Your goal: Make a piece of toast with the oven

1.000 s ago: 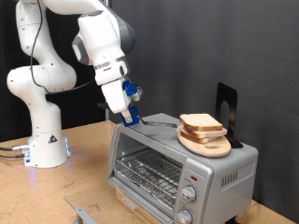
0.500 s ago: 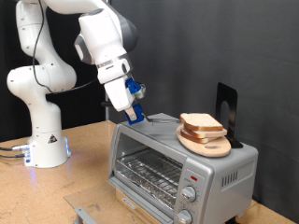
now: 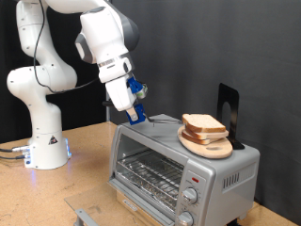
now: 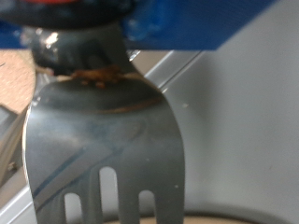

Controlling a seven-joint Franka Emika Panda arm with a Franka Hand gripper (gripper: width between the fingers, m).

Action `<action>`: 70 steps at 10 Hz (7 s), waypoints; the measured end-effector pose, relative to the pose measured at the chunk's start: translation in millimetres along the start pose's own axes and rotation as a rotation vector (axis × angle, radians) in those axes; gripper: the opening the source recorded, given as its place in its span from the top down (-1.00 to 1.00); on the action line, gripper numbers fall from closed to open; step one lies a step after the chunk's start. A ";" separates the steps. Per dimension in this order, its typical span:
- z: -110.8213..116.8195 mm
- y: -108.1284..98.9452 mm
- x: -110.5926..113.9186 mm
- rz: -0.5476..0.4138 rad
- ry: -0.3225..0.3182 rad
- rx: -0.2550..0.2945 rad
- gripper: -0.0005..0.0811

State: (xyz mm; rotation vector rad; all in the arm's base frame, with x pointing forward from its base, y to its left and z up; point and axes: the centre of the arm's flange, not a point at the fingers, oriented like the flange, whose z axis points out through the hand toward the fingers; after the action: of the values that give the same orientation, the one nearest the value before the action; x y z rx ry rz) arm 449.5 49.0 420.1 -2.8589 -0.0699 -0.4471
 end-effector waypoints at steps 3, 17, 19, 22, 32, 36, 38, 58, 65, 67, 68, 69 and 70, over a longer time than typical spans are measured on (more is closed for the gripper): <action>8.7 -1.9 8.9 0.017 -0.039 -0.001 0.05; -7.5 7.9 13.7 0.001 -0.029 0.040 0.05; -9.6 4.4 15.5 0.005 -0.026 0.035 0.05; -3.5 -2.5 16.2 0.027 -0.044 0.010 0.05; 18.5 -23.4 46.6 0.044 -0.071 -0.002 0.05; 16.8 -39.5 49.2 0.019 -0.069 0.006 0.05; 14.9 -45.4 51.8 0.024 -0.076 0.010 0.05; 38.9 -64.7 99.6 0.134 -0.181 -0.067 0.05; 17.7 -51.1 77.6 0.137 -0.018 0.009 0.05; 5.9 -44.4 69.0 0.132 -0.043 0.021 0.05; 7.4 -44.4 69.2 0.133 -0.042 0.020 0.05; 8.5 -43.0 69.0 0.133 -0.035 0.027 0.05; 7.9 -37.5 66.0 0.125 -0.027 0.053 0.05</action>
State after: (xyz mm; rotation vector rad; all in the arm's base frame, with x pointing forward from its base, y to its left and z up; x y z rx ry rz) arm 511.6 87.9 441.9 -2.7977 0.0908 -0.3753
